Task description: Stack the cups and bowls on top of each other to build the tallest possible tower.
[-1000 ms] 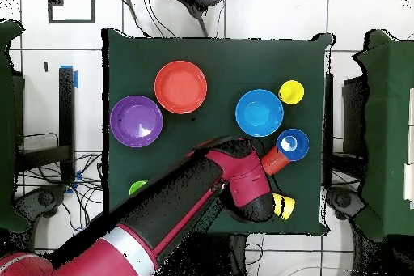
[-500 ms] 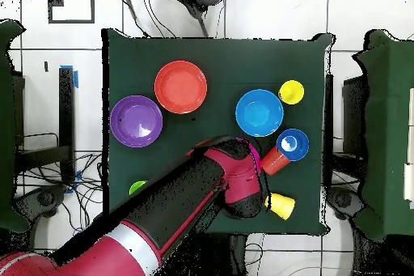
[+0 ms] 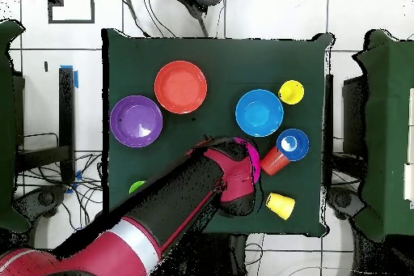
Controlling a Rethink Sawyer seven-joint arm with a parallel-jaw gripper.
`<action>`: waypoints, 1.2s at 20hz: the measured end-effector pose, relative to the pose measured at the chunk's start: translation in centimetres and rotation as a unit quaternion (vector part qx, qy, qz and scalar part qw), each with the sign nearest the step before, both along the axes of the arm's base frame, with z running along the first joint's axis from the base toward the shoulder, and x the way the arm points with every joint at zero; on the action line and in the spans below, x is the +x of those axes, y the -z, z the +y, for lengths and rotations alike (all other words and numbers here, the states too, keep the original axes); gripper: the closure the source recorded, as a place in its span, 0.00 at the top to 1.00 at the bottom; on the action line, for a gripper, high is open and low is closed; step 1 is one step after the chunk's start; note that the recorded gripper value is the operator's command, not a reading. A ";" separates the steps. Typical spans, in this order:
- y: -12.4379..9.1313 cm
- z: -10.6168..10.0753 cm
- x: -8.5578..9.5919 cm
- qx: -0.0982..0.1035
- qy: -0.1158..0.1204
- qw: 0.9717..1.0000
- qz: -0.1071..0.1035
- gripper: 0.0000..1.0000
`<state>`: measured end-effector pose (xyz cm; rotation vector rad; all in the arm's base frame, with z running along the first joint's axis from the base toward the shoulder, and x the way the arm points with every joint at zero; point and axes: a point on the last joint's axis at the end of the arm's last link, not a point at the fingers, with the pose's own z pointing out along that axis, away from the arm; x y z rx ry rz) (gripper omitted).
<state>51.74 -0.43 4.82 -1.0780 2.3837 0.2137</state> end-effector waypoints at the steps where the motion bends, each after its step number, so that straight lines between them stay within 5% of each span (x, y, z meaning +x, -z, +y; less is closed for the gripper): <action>1: 0.4 0.0 -0.2 -0.003 -0.001 1.000 0.004 1.00; 15: 6.3 -0.2 -4.0 -0.081 -0.008 0.995 0.065 1.00; 20: 7.9 -0.7 -5.4 -0.112 -0.030 0.989 0.091 1.00; 24: 8.5 -0.6 -5.8 -0.118 -0.040 0.987 0.099 1.00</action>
